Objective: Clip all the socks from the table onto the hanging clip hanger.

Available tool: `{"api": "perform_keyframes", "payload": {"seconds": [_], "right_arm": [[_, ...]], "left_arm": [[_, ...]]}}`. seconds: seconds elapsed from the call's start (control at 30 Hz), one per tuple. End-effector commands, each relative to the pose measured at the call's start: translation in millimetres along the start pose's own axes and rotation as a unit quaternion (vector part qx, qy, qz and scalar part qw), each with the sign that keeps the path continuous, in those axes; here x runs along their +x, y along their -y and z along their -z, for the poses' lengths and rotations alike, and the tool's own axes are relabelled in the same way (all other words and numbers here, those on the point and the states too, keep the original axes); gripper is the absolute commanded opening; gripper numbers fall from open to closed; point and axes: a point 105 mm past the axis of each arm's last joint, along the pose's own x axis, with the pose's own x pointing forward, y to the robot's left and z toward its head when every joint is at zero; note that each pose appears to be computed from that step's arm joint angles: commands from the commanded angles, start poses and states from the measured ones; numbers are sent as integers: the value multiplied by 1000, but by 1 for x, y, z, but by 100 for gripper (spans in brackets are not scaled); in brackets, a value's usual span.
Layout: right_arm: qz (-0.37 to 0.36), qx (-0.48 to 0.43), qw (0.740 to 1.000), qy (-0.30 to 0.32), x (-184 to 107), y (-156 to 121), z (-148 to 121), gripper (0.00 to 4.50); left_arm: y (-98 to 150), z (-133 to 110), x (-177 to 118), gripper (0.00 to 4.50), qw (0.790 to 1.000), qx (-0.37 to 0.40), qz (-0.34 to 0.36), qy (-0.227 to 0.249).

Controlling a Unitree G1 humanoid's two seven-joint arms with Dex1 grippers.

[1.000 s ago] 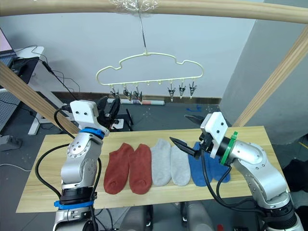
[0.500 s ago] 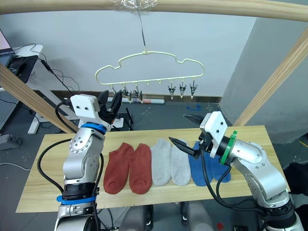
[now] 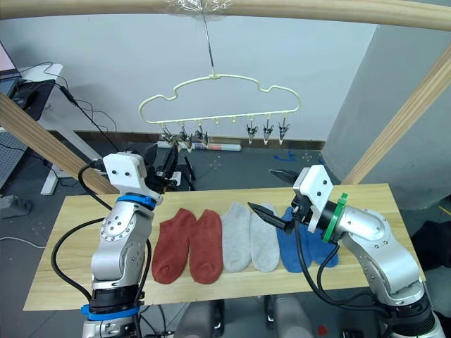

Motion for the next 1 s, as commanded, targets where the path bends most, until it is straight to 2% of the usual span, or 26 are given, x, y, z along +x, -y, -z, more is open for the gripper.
{"api": "perform_keyframes", "payload": {"seconds": [0.03, 0.9, 1.0], "right_arm": [[-11, -24, 999, 22, -2, -5, -14, 450], [-17, -25, 999, 27, 1, -4, -16, 450], [-17, -24, 999, 26, 1, -5, -16, 450]], "left_arm": [[6, -14, 9, 240, 999, 11, 2, 34], [9, -23, 21, 240, 998, 7, -2, 57], [9, -25, 22, 188, 998, 7, -1, 60]]}}
